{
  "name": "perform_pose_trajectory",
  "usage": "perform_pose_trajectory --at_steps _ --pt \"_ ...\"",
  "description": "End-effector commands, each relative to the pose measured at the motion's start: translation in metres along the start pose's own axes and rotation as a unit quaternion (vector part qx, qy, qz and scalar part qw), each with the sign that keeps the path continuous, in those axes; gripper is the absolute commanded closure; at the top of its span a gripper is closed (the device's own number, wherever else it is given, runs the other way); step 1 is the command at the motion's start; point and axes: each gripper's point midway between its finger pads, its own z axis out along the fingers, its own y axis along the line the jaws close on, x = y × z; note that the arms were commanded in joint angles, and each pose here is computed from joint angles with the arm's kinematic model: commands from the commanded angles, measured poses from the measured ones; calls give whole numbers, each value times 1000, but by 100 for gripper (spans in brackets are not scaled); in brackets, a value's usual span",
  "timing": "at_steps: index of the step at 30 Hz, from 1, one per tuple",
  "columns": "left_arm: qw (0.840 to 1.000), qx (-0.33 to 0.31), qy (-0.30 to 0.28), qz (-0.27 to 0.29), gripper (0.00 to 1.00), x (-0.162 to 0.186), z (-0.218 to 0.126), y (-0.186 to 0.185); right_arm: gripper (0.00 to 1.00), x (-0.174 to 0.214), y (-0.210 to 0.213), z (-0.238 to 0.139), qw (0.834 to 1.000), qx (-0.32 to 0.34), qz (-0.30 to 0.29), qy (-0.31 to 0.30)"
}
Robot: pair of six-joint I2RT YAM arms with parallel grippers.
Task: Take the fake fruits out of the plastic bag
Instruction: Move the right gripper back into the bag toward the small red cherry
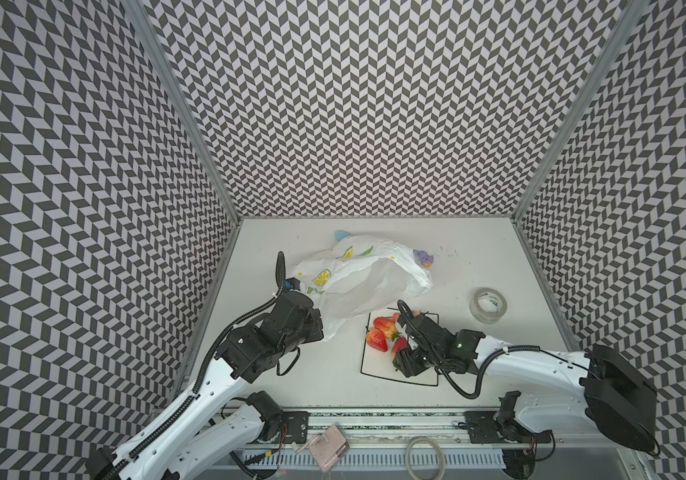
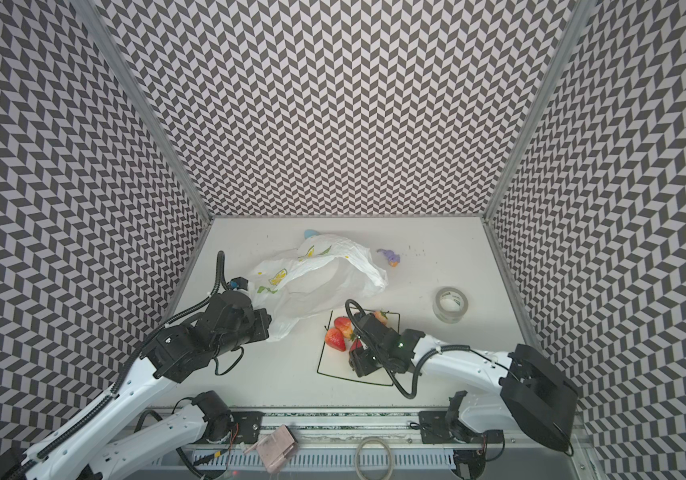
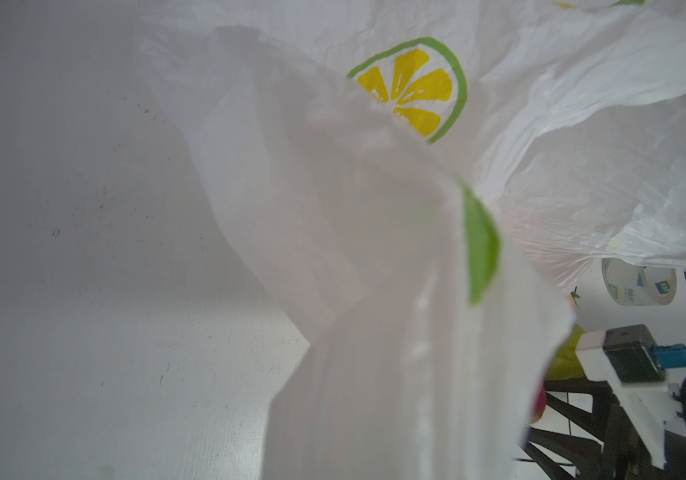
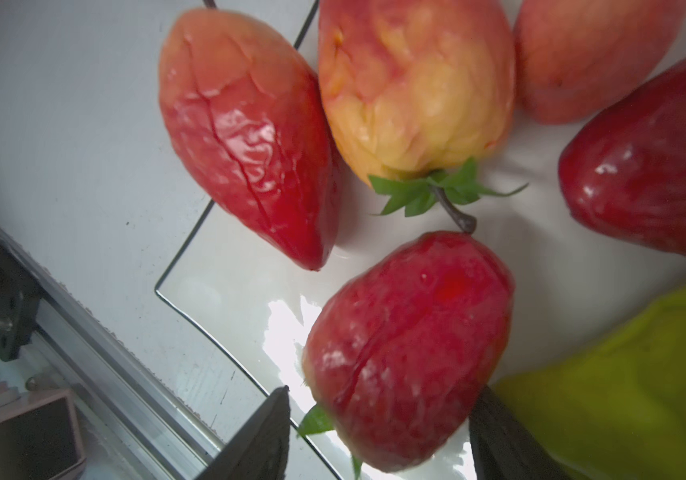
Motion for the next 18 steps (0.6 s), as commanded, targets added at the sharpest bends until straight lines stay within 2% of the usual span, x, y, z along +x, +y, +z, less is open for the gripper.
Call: perform_pose_trajectory --at_steps 1,6,11,15,18 --pt "1000 -7 -6 -4 100 -6 -4 0 33 -20 10 -24 999 -13 -8 -45" --pt "1000 -7 -7 -1 100 -6 -4 0 35 -50 37 -79 986 -80 -40 -139" --pt "1000 -6 -7 0 100 -5 -4 0 39 -83 66 -119 954 -152 -75 -248" --pt "1000 -4 -8 -4 100 -5 -4 -1 41 -120 89 -121 941 -182 -51 -280" --pt "1000 2 -11 -7 100 -8 -4 -4 44 -147 100 -105 937 -195 -2 -290"
